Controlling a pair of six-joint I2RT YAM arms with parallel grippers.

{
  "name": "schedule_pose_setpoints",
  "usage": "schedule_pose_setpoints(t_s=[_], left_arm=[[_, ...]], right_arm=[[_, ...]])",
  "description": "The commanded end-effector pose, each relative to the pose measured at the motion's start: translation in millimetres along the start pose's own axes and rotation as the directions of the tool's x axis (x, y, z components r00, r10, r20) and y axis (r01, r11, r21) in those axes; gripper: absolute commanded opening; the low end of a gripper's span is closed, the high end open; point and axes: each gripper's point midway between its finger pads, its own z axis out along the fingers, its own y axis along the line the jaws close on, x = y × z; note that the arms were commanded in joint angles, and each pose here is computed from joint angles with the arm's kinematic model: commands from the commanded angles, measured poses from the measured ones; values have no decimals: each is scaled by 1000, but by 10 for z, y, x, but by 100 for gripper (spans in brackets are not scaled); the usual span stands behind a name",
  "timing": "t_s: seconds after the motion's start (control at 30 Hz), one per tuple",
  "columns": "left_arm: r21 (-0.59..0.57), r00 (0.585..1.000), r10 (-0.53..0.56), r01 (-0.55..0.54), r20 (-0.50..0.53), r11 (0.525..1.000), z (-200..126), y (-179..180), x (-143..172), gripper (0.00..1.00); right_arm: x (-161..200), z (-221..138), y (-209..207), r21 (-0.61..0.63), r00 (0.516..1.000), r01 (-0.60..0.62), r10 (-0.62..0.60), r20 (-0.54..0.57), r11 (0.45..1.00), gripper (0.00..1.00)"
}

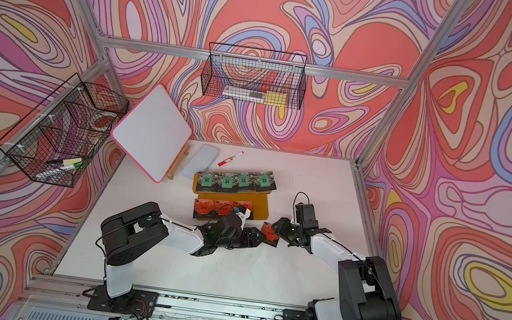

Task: Place the tea bags on the shelf by color
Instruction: Pick up the tea bag from the center of the board.

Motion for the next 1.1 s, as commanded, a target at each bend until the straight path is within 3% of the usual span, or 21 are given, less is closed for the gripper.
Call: schedule_pose_setpoints(t_s=[0.0,0.6,0.93,1.07], left_arm=[[-10,1000,-7,7,-23,1000,81,42,51,67],[-35,998,-44,42,-43,999,215,121,85,66],[-46,998,-54,52,-43,998,215,190,118,34],[-46,997,-64,63,-41,997,211,227,133,16]], right_arm=[[98,12,-47,-4,1000,-8,8,-30,1000,52],[341,143,-93,-51,992,-73,67,-103,996,51],[317,120,-80,-50,993,-69,64,-97,996,51],[316,107,-79,-48,993,-67,63,-96,997,50]])
